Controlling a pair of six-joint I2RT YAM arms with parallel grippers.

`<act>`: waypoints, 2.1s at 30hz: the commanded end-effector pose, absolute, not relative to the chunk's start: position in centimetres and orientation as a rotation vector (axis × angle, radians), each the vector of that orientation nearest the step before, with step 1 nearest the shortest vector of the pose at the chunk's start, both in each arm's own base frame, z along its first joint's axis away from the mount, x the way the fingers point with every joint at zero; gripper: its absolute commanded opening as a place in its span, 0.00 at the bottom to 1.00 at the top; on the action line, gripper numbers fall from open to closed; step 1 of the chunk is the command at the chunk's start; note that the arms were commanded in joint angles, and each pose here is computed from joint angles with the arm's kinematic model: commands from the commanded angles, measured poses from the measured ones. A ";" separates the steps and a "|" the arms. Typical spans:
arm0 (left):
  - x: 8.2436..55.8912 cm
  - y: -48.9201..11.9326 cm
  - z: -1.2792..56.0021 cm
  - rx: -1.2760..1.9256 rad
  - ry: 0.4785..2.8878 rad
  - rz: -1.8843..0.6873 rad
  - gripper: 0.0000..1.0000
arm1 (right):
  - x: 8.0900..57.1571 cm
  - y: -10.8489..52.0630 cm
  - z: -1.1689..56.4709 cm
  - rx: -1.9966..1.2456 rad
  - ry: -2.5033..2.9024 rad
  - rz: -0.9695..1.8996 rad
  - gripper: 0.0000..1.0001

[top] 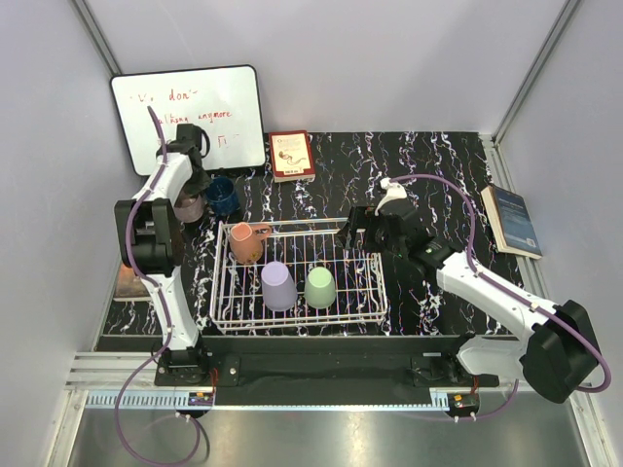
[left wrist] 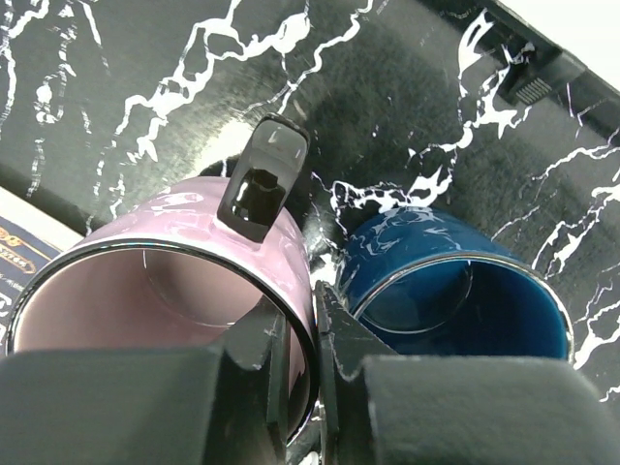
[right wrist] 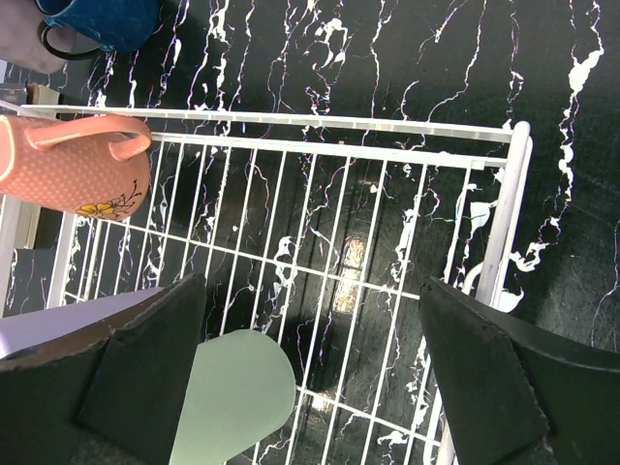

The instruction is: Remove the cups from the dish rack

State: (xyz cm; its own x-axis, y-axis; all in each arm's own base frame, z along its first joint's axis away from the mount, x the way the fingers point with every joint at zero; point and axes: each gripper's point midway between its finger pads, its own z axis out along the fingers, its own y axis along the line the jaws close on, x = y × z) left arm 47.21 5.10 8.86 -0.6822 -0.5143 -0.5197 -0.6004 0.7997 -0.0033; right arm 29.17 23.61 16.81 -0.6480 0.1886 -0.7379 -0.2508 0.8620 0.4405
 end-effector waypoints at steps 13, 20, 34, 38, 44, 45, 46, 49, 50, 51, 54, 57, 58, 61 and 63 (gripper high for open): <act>49.0 5.0 8.2 -0.822 2.449 0.144 0.00 | 28.9 23.6 16.8 -0.023 2.193 0.672 0.98; 48.9 5.0 8.0 -0.831 2.454 0.144 0.00 | 28.6 23.4 16.8 -0.016 2.192 0.676 0.98; 48.3 5.4 11.2 -0.835 2.386 0.148 0.48 | 28.4 23.7 16.5 -0.014 2.208 0.692 0.98; 47.9 5.9 12.7 -0.855 2.343 0.166 0.68 | 28.3 23.5 16.7 -0.013 2.201 0.691 0.98; 47.2 6.6 16.6 -0.873 2.252 0.189 0.80 | 28.4 23.5 17.2 -0.038 2.186 0.687 0.99; 46.9 6.7 17.0 -0.891 2.234 0.195 0.81 | 28.5 23.4 17.4 -0.037 2.180 0.675 1.00; 46.5 7.0 17.8 -0.901 2.208 0.210 0.82 | 28.6 23.2 17.4 -0.034 2.181 0.656 1.00; 44.8 7.3 21.0 -0.933 2.115 0.219 0.83 | 29.1 22.5 17.4 -0.027 2.189 0.596 1.00; 44.2 7.2 21.8 -0.939 2.093 0.218 0.83 | 29.2 22.3 17.3 -0.024 2.190 0.575 1.00; 43.1 6.2 23.2 -0.922 2.064 0.198 0.84 | 29.4 22.3 17.6 -0.018 2.182 0.569 1.00; 40.3 2.1 24.9 -0.804 2.045 0.208 0.94 | 29.8 22.1 18.1 -0.007 2.167 0.554 1.00; 37.5 -2.6 24.2 -0.647 2.063 0.245 0.99 | 30.0 22.0 18.2 0.024 2.159 0.538 1.00; 36.7 -3.6 24.7 -0.615 2.054 0.223 0.99 | 30.0 22.0 18.2 0.045 2.159 0.548 0.99; 35.1 -7.1 23.7 -0.498 2.125 0.163 0.99 | 30.0 22.3 17.8 0.058 2.167 0.559 1.00; 34.2 -8.5 23.0 -0.466 2.156 0.127 0.99 | 29.9 22.3 17.6 0.076 2.172 0.544 1.00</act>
